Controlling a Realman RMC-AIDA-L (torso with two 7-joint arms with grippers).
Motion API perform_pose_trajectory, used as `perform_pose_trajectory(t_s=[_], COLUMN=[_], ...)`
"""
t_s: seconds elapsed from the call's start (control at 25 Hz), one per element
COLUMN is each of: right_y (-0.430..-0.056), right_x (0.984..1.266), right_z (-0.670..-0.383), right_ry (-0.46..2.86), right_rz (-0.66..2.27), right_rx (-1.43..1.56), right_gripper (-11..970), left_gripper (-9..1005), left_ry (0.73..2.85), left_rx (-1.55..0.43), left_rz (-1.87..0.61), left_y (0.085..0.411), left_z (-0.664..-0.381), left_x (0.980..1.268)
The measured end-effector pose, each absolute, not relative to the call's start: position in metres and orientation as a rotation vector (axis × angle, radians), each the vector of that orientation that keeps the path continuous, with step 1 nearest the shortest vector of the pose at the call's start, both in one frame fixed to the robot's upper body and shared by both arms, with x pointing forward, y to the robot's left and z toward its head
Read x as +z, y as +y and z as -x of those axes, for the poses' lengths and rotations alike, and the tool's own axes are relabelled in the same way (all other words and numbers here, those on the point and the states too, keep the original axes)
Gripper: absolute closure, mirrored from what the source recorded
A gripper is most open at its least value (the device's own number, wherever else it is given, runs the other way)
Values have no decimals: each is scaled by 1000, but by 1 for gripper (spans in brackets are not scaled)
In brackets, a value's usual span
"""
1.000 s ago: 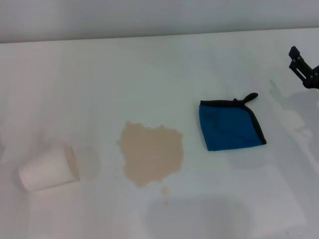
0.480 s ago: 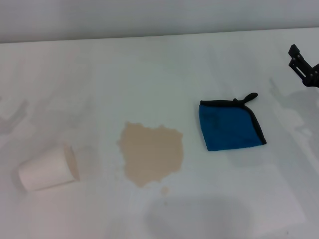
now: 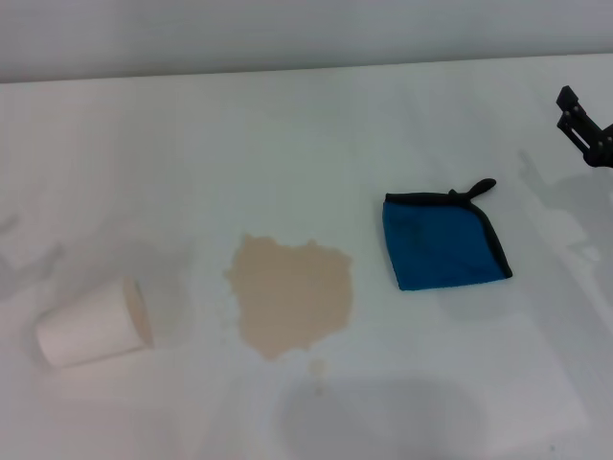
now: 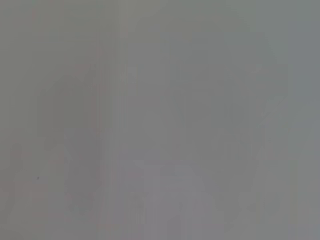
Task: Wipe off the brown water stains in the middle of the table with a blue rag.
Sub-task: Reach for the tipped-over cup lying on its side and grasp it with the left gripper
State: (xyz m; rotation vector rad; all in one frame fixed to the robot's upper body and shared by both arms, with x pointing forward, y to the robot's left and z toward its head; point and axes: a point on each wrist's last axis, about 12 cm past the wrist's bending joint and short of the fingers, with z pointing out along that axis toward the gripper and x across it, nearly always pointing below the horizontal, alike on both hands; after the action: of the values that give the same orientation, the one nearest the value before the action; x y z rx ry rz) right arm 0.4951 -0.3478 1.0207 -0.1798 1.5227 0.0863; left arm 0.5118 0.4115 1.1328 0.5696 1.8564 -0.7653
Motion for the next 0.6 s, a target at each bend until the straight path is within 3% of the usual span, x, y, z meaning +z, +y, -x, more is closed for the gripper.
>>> perform_pose_trajectory(t_s=[0.6], right_y=[-347], right_x=[1020], right_z=[-498], right_ry=[1534], right_rz=[179], right_rx=[83], right_gripper=[118], left_gripper=[113], left_ry=[2061], left_rx=[-754], left_rz=[-1131], left_y=[378], left_z=[-569], left_x=[1178])
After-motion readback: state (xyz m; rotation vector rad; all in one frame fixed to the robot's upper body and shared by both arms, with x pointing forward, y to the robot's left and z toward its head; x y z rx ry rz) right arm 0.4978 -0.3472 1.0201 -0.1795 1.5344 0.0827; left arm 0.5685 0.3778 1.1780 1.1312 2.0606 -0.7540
